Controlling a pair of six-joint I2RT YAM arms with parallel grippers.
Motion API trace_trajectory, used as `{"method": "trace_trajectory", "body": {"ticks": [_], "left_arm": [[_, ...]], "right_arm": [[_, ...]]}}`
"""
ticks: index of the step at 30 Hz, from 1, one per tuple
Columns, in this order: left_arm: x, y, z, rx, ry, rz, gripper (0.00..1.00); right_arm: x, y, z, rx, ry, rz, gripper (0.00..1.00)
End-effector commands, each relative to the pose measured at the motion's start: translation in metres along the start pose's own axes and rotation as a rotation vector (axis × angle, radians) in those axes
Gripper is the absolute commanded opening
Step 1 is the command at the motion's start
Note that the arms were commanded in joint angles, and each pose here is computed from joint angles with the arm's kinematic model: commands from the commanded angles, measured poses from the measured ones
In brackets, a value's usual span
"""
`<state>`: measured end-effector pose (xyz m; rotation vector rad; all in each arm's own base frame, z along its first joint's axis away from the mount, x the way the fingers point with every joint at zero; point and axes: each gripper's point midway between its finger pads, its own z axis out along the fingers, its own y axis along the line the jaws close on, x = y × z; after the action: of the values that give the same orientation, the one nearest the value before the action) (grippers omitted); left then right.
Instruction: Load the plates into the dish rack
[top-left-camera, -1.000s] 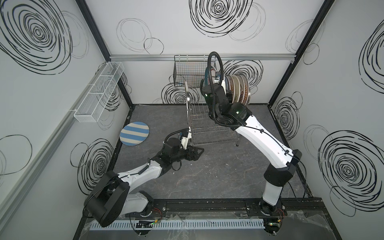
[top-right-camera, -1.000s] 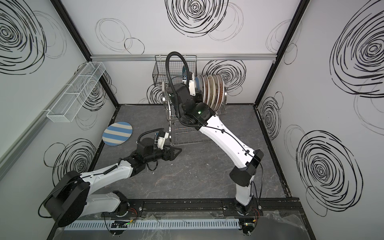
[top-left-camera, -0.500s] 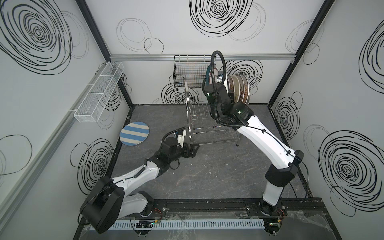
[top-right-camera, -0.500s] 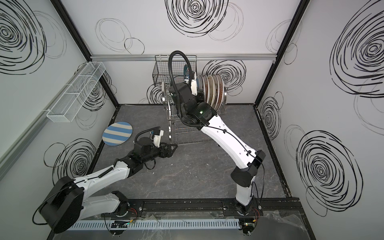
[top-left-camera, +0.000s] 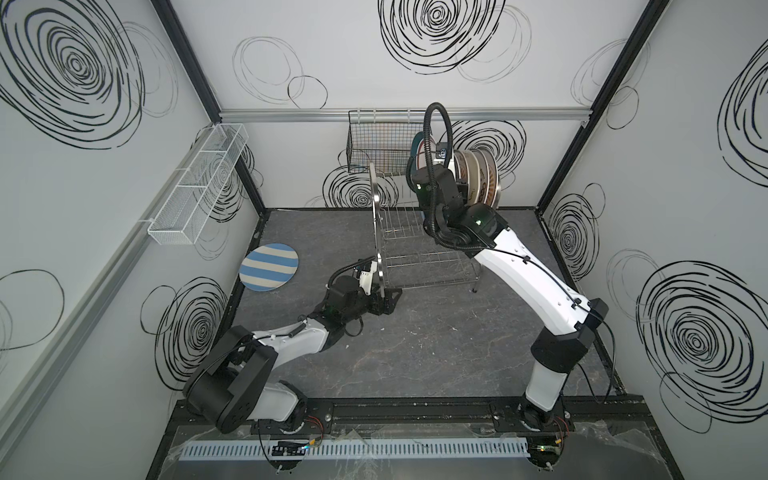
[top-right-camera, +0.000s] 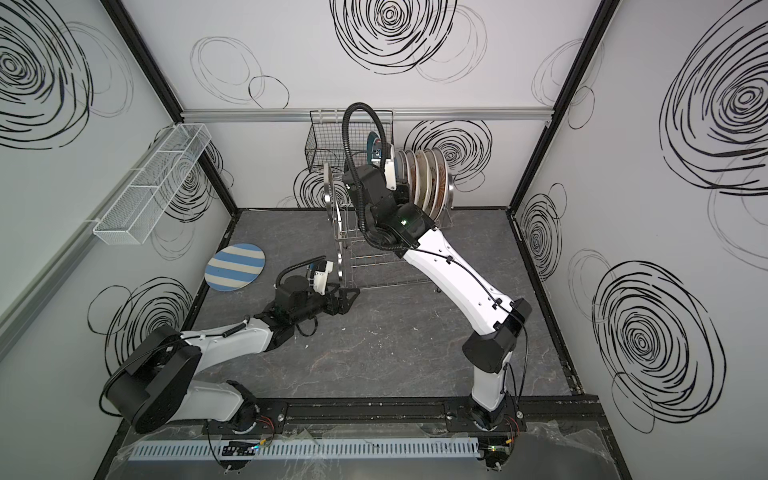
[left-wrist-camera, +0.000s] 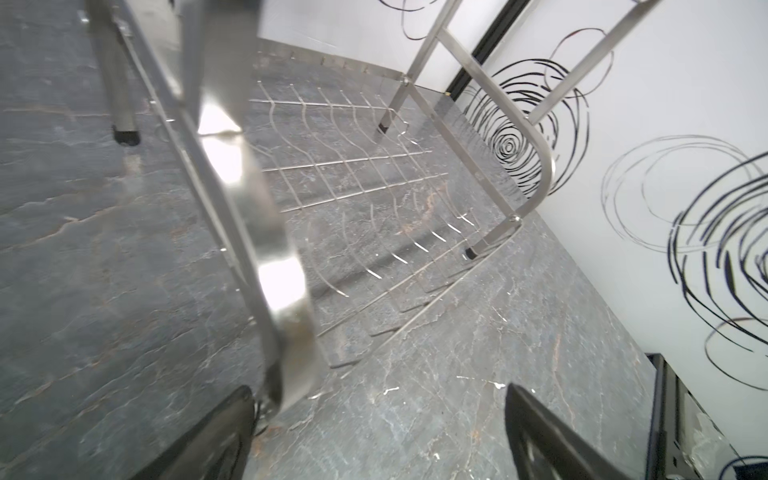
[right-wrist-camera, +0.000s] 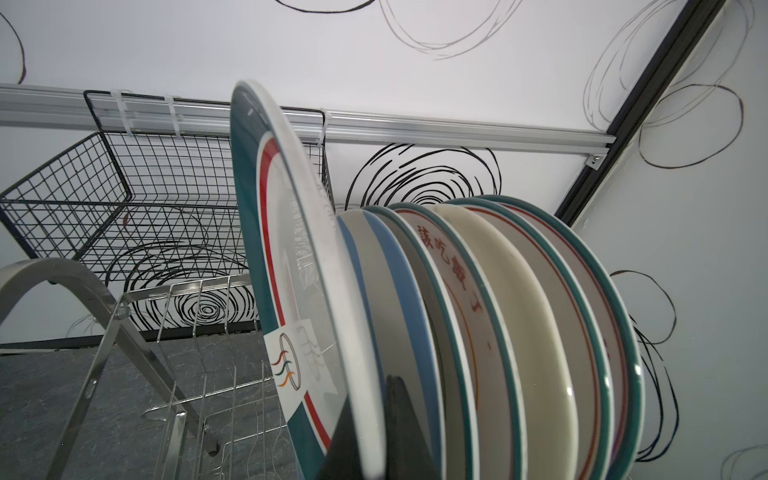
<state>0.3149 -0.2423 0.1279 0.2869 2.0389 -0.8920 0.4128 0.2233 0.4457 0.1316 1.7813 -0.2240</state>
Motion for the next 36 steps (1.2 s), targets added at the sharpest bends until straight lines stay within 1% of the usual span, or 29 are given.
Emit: {"method": "trace_trajectory", "body": {"ticks": [1, 5, 9, 20, 27, 31, 32, 36], "left_arm": [[-0.009, -0.037, 0.000, 0.137, -0.045, 0.094, 0.96], [0.002, -0.056, 0.000, 0.187, -0.019, 0.117, 0.96], [0.011, -0.065, 0.002, 0.201, 0.005, 0.127, 0.96], [0.019, -0.033, -0.004, 0.068, 0.051, 0.101, 0.96], [0.012, -0.013, -0.014, -0.001, 0.063, 0.040, 0.96], [0.009, -0.008, -0.019, -0.031, 0.075, 0.005, 0.96], [0.008, -0.008, -0.020, -0.029, 0.077, -0.020, 0.96], [0.008, -0.007, -0.023, -0.037, 0.081, -0.033, 0.96]], "right_arm": [[-0.027, -0.021, -0.012, 0.011, -0.061, 0.112, 0.00], [-0.028, -0.024, -0.012, 0.028, -0.062, 0.109, 0.00], [-0.030, -0.032, -0.013, 0.059, -0.068, 0.106, 0.00], [-0.033, -0.052, -0.023, 0.095, -0.072, 0.099, 0.00], [-0.018, -0.036, -0.020, 0.013, -0.043, 0.093, 0.00], [-0.012, -0.034, -0.018, 0.016, -0.028, 0.085, 0.00], [-0.012, -0.034, -0.019, 0.013, -0.030, 0.089, 0.00], [-0.006, -0.034, -0.018, 0.005, -0.025, 0.093, 0.00]]}}
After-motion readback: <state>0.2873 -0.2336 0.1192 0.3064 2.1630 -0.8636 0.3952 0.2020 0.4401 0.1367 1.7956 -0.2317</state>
